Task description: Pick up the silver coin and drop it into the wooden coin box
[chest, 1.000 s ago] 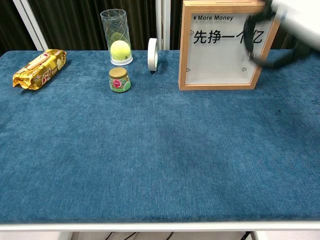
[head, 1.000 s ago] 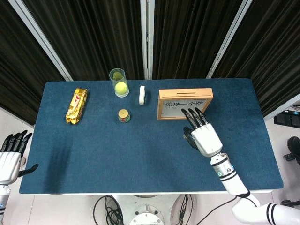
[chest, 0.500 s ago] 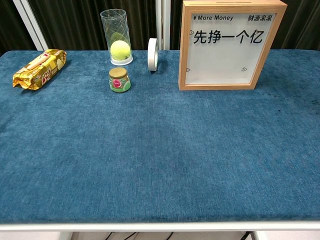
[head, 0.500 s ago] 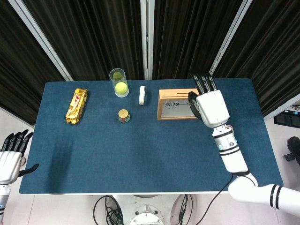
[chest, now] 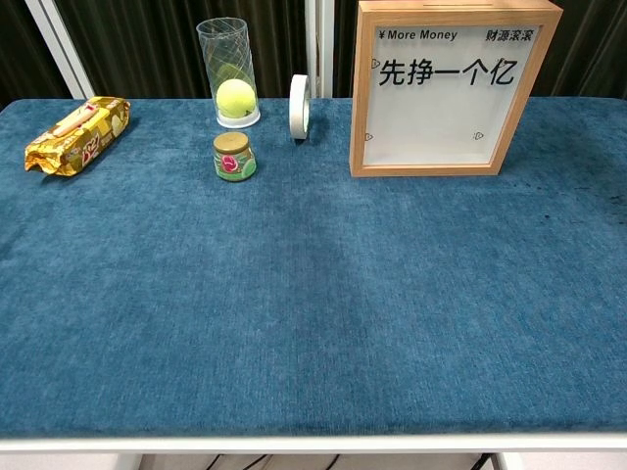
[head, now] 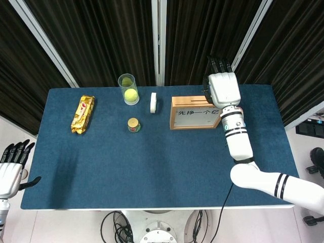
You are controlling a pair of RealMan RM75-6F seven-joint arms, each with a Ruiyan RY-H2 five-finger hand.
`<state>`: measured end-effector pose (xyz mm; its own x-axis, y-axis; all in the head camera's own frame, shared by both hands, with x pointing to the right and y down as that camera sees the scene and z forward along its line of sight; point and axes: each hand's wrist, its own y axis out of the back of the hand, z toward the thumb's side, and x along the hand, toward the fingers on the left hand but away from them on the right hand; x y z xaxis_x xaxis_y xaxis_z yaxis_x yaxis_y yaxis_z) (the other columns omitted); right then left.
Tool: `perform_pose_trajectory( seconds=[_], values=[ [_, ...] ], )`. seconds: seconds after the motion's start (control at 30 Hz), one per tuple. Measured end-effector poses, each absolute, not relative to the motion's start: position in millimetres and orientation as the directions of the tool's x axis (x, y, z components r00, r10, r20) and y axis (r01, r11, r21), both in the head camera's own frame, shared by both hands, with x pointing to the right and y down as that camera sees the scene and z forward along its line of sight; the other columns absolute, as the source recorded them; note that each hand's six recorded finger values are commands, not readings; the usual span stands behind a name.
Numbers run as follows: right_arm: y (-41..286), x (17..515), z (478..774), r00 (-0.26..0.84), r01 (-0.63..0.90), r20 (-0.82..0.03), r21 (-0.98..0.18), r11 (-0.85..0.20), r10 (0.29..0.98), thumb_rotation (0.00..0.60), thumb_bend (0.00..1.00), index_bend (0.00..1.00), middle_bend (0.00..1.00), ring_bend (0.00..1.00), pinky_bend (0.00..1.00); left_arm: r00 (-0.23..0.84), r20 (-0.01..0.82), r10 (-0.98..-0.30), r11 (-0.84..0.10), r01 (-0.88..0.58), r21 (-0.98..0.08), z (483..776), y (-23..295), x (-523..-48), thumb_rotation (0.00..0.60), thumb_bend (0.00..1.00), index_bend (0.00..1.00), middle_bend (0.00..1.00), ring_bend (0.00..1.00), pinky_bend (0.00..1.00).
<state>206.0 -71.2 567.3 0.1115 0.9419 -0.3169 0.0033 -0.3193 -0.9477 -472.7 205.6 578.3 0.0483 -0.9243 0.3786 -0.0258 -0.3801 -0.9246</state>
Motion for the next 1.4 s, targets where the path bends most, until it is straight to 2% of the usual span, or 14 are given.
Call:
perform_pose_trajectory(
  seconds=[0.2,0.57,1.03,1.4],
  values=[
    [-76,208,584,0.039,-0.004,-0.391,-0.92,-0.392,0.919,0.6,0.35,0.79,0.04,0.0,0.0,0.046,0.385,-0.922,-0.386,-0.027,-0.922,581,206,-475,0.6,0.12,0.04,0.0,0.0,0.0],
    [-70,210,604,-0.008,0.02,-0.478,-0.878,-0.478,0.878,0.6,0.35,0.79,0.04,0.0,0.0,0.051,0.387,-0.921,-0.388,-0.026,-0.921,582,205,-474,0.6,0.12,0.04,0.0,0.0,0.0],
    [-61,206,611,-0.016,0.024,-0.526,-0.85,-0.525,0.85,0.6,0.35,0.79,0.04,0.0,0.0,0.05,0.386,-0.921,-0.387,-0.023,-0.922,581,205,-474,0.6,0.12,0.04,0.0,0.0,0.0],
    [-62,205,615,-0.025,0.015,-0.525,-0.851,-0.525,0.851,0.6,0.35,0.79,0.04,0.0,0.0,0.05,0.387,-0.921,-0.389,-0.025,-0.921,582,205,-474,0.6,0.12,0.04,0.0,0.0,0.0]
  ],
)
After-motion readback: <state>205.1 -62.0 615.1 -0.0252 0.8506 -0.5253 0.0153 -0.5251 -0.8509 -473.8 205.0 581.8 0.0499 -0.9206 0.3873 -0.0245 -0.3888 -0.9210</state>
